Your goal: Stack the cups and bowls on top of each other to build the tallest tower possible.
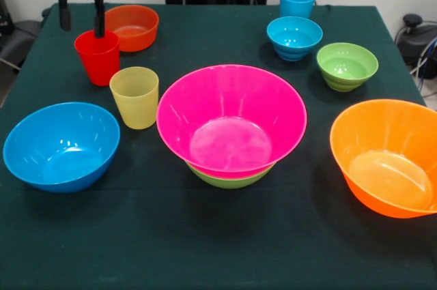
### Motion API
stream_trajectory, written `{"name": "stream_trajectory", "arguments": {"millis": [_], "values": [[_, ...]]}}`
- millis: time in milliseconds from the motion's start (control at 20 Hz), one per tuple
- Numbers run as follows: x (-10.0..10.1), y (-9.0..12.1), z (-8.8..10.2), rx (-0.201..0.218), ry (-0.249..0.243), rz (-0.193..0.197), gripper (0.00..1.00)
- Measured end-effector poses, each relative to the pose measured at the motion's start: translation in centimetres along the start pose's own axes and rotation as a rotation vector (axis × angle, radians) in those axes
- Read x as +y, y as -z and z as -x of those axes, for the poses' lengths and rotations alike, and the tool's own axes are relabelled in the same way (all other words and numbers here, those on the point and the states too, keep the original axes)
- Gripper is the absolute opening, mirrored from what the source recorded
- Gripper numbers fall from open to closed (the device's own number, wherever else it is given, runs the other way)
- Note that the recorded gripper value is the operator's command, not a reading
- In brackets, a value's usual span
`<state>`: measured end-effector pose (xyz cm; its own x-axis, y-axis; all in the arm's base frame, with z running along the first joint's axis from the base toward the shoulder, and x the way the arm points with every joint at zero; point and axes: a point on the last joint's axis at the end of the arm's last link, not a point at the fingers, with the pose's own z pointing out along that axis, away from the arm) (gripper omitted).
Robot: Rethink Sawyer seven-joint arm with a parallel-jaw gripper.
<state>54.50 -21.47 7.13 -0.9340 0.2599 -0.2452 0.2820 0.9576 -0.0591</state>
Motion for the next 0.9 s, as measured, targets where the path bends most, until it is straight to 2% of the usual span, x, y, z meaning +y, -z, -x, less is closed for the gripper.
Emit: {"name": "stream_trajectory", "arguments": {"millis": [250,550,900], "values": [[0.0,-0.9,-0.6,0.016,-0.013,0.020,1.00],[1.2,-2.1,-1.0,0.032,-0.013,0.059,1.00],[2.4,-2.3,-0.8,0.030,-0.004,0.084,1.00]]}}
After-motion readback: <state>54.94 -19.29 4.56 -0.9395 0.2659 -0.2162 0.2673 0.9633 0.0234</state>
